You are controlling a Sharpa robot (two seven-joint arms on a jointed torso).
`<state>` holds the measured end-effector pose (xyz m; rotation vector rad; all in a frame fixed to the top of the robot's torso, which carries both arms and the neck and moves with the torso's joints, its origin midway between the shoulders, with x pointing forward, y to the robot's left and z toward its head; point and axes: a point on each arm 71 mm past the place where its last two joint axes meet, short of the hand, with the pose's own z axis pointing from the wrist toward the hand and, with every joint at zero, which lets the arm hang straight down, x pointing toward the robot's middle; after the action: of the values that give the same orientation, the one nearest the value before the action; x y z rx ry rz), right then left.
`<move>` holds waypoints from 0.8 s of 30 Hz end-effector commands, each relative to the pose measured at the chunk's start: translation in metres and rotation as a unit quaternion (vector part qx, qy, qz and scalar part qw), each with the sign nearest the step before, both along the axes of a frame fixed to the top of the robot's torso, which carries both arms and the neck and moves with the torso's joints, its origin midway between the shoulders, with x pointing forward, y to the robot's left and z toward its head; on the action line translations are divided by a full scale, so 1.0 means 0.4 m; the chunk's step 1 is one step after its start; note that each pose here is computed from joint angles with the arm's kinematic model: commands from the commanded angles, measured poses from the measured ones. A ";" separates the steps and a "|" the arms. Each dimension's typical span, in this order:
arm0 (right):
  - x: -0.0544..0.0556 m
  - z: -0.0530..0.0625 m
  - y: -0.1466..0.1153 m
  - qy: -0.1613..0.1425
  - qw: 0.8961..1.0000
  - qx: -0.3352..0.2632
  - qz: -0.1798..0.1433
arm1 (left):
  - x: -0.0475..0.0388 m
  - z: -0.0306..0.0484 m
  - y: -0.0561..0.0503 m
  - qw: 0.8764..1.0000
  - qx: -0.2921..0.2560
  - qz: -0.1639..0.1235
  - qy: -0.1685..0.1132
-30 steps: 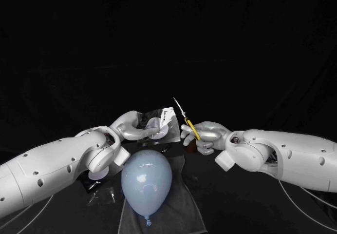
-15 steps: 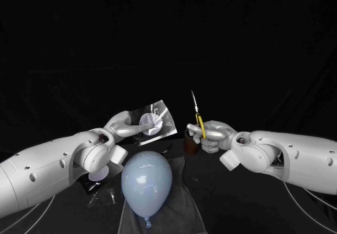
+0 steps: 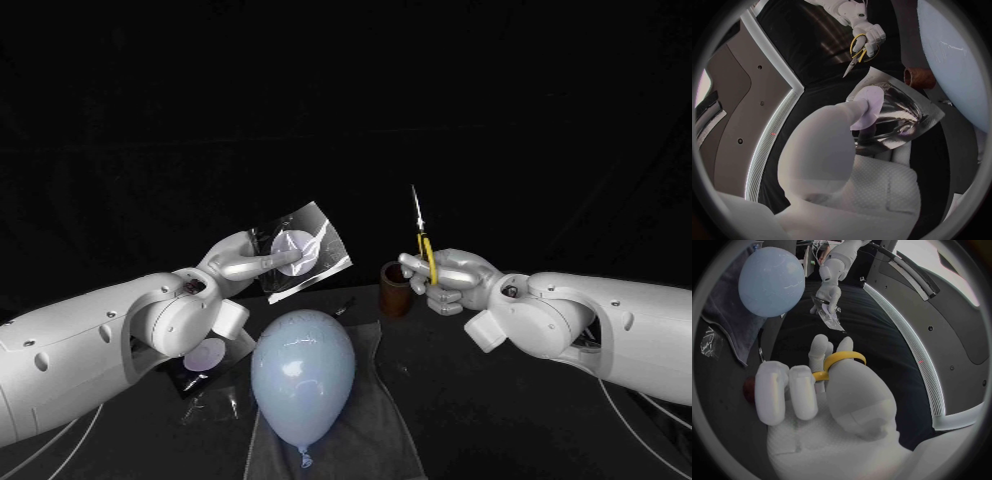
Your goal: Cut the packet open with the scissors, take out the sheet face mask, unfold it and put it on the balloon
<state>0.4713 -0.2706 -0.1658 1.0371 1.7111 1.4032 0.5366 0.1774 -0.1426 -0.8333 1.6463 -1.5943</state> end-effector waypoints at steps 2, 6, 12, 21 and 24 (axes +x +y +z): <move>-0.003 0.000 -0.002 -0.006 1.000 0.008 0.001 | -0.011 -0.002 0.007 0.998 -0.035 -0.040 0.031; -0.004 -0.005 -0.005 -0.005 1.000 0.007 -0.001 | -0.018 -0.008 0.032 0.997 -0.034 -0.058 0.048; -0.005 -0.014 -0.014 -0.001 1.000 0.004 -0.005 | -0.032 -0.025 0.103 0.994 -0.021 -0.072 0.076; -0.007 -0.040 -0.009 0.009 1.000 0.002 -0.003 | -0.060 -0.056 0.226 0.991 0.006 -0.069 0.111; -0.007 -0.050 -0.006 0.013 1.000 0.002 -0.001 | -0.072 -0.075 0.270 0.991 0.015 -0.058 0.123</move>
<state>0.4682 -0.2740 -0.1861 1.0734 1.7306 1.3800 0.5125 0.2854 -0.1692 -0.9700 1.8500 -1.5588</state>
